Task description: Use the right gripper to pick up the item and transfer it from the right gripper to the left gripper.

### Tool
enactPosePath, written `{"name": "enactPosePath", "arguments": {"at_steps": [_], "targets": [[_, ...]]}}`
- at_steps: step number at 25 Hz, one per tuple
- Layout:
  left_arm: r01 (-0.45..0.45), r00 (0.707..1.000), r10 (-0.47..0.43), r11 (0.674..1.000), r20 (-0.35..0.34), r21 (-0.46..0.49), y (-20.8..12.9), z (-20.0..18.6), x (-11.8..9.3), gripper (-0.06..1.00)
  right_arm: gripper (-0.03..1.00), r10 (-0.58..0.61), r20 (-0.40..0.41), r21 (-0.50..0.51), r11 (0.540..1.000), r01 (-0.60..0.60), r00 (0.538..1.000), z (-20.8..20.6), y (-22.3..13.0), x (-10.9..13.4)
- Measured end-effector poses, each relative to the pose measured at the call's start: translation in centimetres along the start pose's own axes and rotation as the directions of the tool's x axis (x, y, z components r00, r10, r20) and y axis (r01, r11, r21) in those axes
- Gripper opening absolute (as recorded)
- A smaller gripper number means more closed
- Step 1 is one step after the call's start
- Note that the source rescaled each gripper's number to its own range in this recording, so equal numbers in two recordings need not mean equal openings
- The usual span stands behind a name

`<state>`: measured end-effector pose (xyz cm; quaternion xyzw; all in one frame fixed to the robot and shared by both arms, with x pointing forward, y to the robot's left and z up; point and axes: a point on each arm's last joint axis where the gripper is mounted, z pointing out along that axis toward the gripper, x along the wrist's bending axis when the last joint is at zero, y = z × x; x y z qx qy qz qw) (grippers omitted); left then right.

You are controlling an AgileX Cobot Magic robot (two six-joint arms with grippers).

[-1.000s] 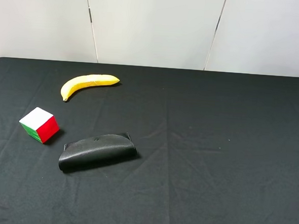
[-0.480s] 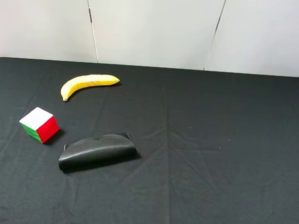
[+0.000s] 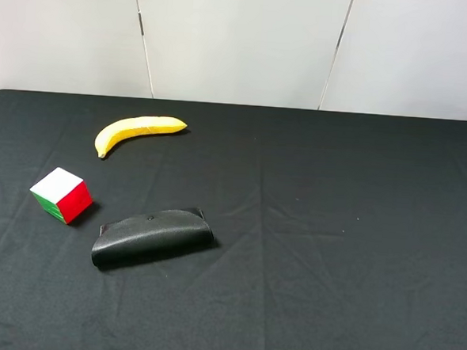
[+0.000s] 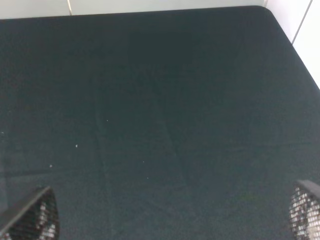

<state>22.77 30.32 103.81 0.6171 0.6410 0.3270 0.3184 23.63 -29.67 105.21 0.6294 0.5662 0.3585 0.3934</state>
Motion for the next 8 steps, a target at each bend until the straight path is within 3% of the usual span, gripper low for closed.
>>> {"name": "enactPosePath", "arguments": {"at_steps": [8], "targets": [[0.0, 1.0, 0.0, 1.0, 0.0, 0.0, 0.0, 0.0, 0.0, 0.96, 1.0, 0.0, 0.0, 0.0, 1.0, 0.0, 1.0, 0.0, 0.0, 0.0]]}}
